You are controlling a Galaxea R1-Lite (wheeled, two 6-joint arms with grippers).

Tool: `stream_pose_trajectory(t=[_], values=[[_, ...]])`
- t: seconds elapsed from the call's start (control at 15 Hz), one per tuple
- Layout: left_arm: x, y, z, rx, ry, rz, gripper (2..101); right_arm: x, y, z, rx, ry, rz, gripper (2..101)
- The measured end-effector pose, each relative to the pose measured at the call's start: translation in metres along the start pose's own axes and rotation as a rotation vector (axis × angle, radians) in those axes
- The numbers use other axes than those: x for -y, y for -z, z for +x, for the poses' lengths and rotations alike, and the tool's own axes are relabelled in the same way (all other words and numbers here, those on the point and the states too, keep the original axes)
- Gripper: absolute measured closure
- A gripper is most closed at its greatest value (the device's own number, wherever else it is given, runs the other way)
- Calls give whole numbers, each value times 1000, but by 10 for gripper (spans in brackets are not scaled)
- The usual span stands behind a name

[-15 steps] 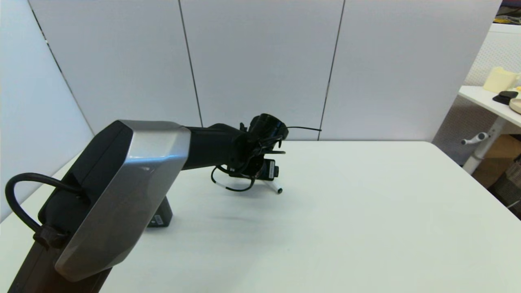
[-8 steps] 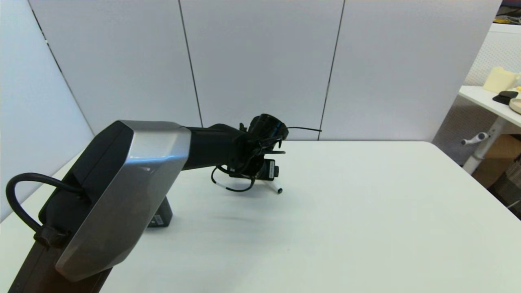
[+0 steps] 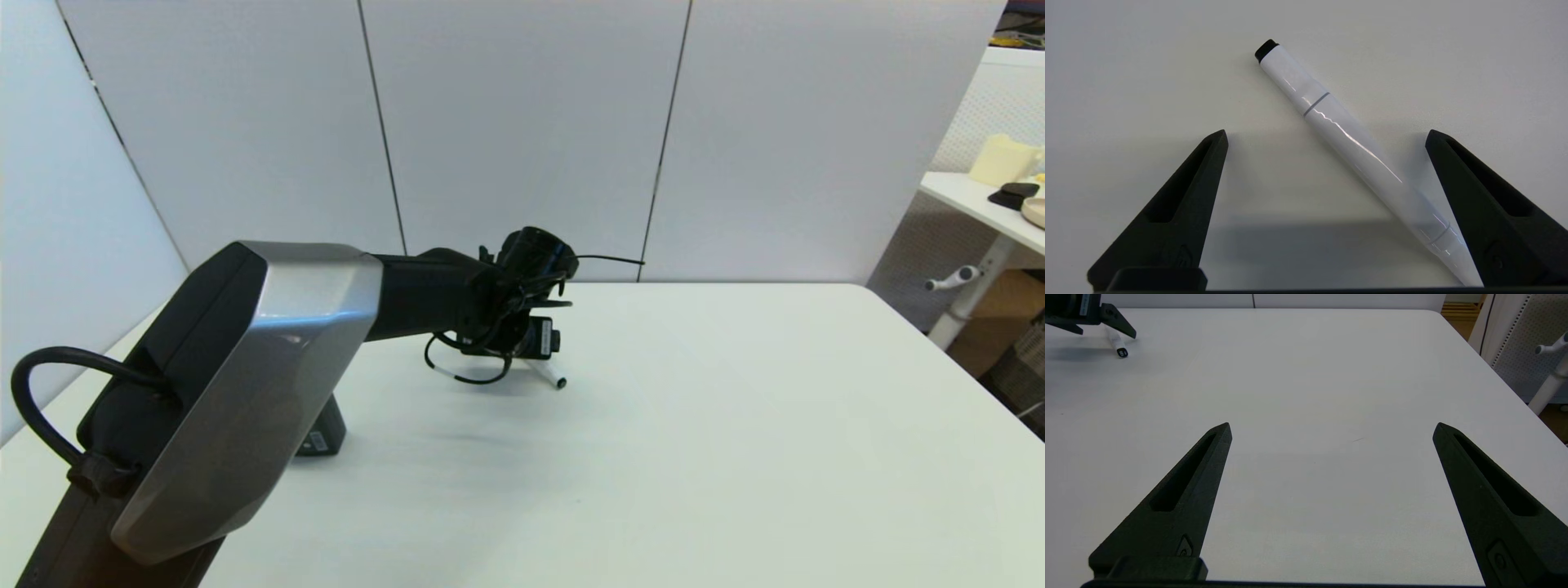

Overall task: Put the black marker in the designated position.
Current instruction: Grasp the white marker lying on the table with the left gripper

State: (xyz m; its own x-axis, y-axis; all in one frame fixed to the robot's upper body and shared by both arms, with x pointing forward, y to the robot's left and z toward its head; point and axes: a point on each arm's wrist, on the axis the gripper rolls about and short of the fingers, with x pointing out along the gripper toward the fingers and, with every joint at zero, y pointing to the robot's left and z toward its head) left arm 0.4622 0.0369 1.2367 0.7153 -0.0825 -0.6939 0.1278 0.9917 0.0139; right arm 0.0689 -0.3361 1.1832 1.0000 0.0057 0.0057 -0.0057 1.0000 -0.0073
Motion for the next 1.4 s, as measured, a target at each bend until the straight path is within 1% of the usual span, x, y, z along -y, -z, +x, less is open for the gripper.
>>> stream_pose_trajectory(t=[0.73,0.8,0.93,1.07,1.2,1.27,1.33,1.4], values=[[0,1,1,-2,0,-1,56,0,0,0,0,0,0,50],[0,1,1,-2,0,0,172,0,0,0,0,0,0,49],[1,1,1,-1,0,-1,355,0,0,0,0,0,0,49],[1,1,1,-1,0,-1,497,0,0,0,0,0,0,49],[1,1,1,0,-1,-1,599,0,0,0,0,0,0,49],[1,1,1,1,-1,-1,852,0,0,0,0,0,0,50],[0,1,1,0,-2,-1,927,0,0,0,0,0,0,50],[1,1,1,1,-3,0,921,0,0,0,0,0,0,50]])
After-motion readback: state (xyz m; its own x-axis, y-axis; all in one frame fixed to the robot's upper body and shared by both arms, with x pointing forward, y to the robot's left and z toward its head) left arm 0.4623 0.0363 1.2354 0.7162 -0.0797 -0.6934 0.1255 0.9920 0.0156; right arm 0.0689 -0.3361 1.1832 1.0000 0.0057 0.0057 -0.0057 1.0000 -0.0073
